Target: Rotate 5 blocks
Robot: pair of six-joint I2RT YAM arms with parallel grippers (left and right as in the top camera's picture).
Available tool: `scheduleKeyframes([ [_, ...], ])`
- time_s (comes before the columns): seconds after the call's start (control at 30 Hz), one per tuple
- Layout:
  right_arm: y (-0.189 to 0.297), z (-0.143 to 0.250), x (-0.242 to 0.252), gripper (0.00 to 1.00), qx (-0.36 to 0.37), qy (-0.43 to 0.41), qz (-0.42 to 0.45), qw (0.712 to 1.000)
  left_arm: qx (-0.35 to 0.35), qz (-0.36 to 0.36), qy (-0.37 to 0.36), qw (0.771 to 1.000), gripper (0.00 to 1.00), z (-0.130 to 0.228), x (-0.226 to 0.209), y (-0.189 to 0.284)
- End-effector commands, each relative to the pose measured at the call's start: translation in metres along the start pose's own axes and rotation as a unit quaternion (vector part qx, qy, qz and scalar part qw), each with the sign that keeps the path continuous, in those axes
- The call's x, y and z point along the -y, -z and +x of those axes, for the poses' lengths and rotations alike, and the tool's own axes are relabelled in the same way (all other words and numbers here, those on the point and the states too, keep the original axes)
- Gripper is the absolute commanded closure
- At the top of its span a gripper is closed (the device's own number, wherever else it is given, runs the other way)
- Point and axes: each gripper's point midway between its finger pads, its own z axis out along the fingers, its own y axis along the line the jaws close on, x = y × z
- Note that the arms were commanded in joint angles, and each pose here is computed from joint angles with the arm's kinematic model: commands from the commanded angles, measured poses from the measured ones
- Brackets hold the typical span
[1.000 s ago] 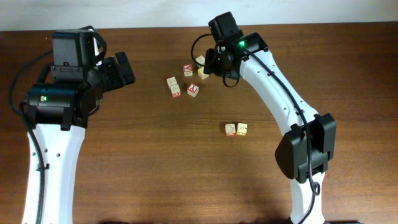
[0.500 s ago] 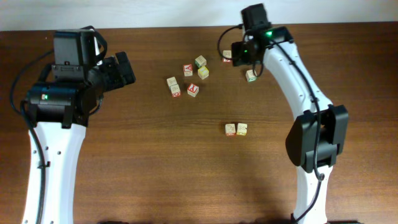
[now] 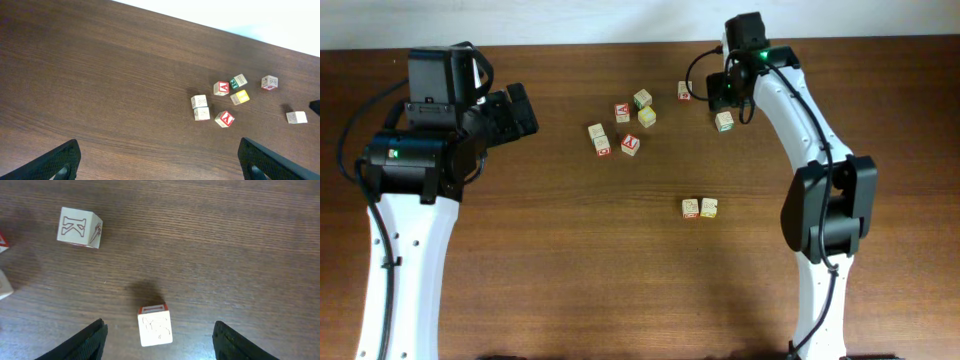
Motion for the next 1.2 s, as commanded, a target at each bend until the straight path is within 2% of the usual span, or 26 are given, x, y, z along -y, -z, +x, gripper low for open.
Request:
scheduleKeyframes([
  [0.0,-0.019,0.01,0.0,0.31,-0.018,0.015,-0.002,1.0,0.0,0.006,0.006,1.0,0.01,-0.002,0.002,0.001],
  [0.27,-0.043,0.027,-0.004,0.34,-0.047,0.014,-0.007,0.999,0.0,0.006,0.006,1.0,0.01,-0.002,0.002,0.001],
  [0.4,-0.05,0.032,-0.005,0.49,-0.055,0.015,-0.007,0.998,0.0,0.007,0.006,1.0,0.01,-0.001,0.002,0.001],
  [0.53,-0.052,0.031,-0.005,0.59,-0.052,0.005,-0.006,0.999,0.0,0.006,0.006,1.0,0.01,-0.002,0.002,0.001],
  [1.1,-0.059,0.036,-0.004,0.61,-0.061,-0.004,-0.004,0.998,0.0,0.007,0.006,1.0,0.01,-0.001,0.002,0.001],
  [1.17,-0.059,0.038,-0.004,0.66,-0.064,-0.004,-0.004,0.998,0.0,0.007,0.006,1.0,0.01,-0.001,0.002,0.001],
])
